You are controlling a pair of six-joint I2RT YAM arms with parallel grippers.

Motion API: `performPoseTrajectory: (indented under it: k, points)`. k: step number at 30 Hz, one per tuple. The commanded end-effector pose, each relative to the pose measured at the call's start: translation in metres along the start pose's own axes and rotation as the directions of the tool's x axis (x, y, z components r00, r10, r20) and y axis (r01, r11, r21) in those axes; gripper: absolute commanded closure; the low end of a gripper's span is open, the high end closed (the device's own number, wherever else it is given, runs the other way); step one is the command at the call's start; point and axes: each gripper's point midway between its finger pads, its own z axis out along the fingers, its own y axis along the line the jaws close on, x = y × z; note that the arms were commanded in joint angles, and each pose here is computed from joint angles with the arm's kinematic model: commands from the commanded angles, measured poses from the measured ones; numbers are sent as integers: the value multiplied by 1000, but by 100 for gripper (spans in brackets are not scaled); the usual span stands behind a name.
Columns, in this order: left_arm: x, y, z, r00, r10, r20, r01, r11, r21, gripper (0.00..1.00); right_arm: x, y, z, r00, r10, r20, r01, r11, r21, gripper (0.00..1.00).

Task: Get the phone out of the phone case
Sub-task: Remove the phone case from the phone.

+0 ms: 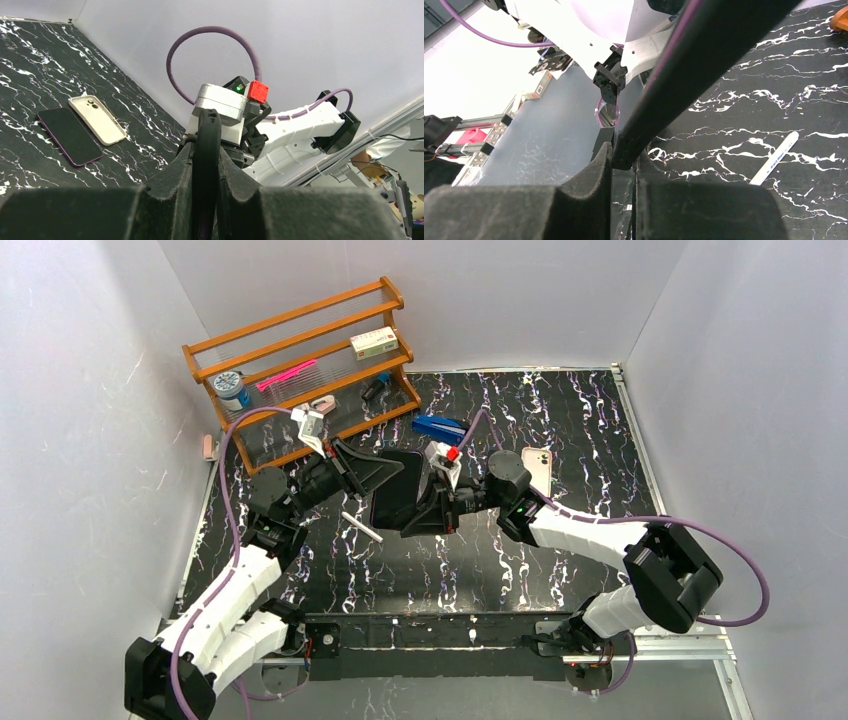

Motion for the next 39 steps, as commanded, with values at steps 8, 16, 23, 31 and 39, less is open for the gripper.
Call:
performPoseTrajectory:
  k: [8,16,23,31,39]
  points:
    - [5,25,9,975,-223,-6,221,968,-120,100,-30,-1,3,892,-451,-30,450,892,-44,99]
    - [15,40,10,953,-303,-14,295,938,-183,100,-45,-6,4,812,-583,-37,582,812,-41,99]
    - [22,54,9,940,-340,-13,327,914,-239,100,-49,-9,6,780,-624,-45,623,782,-37,99]
    - [33,71,9,926,-376,-24,351,884,-308,100,-53,-20,4,738,-669,-83,672,740,8,99]
    - [30,75,10,931,-365,-14,342,884,-318,100,-59,-20,3,736,-673,-72,676,735,44,99]
